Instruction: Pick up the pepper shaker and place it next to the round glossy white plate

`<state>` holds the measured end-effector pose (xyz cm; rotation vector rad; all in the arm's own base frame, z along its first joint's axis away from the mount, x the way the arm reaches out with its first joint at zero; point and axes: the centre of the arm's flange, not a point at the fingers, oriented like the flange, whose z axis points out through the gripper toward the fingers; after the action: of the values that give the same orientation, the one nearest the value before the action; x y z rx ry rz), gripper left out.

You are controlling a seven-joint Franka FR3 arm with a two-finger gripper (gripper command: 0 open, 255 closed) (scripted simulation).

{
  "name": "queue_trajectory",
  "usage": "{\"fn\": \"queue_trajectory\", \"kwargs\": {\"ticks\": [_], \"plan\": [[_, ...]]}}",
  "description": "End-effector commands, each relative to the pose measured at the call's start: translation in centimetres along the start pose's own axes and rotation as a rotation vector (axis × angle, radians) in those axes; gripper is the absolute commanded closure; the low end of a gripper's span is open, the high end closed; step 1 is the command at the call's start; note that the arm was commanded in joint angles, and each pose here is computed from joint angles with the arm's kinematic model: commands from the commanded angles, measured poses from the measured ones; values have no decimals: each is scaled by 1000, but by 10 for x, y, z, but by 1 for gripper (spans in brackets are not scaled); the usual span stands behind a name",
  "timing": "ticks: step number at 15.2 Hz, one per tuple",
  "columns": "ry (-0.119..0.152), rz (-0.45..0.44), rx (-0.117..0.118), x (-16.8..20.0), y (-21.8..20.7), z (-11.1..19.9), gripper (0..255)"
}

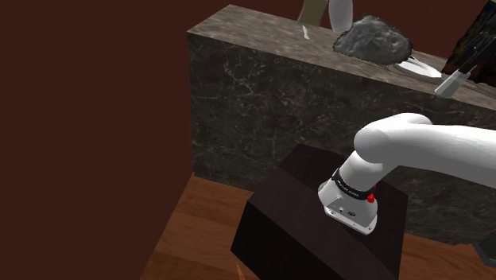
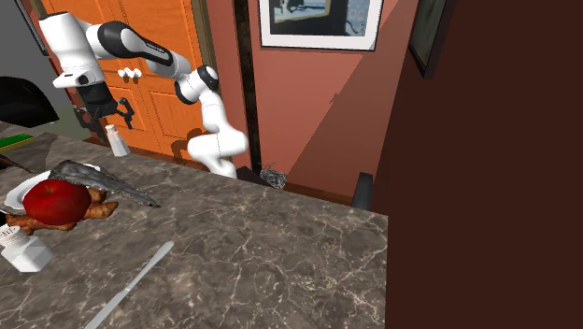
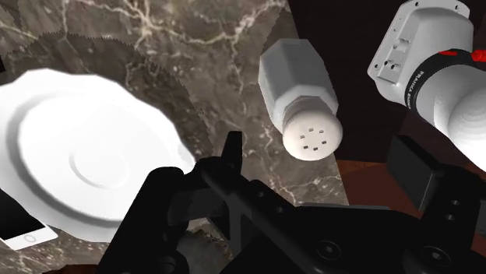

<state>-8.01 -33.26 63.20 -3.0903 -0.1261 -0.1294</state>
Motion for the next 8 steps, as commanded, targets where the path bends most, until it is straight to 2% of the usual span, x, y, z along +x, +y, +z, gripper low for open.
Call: {"fn": "queue_trajectory", "kwargs": {"ticks": [1,2,6,8], "plan": [[0,0,0,0,0,0,0],[0,0,0,0,0,0,0],[0,0,0,0,0,-50,0],[0,0,0,0,0,-50,0]]}}
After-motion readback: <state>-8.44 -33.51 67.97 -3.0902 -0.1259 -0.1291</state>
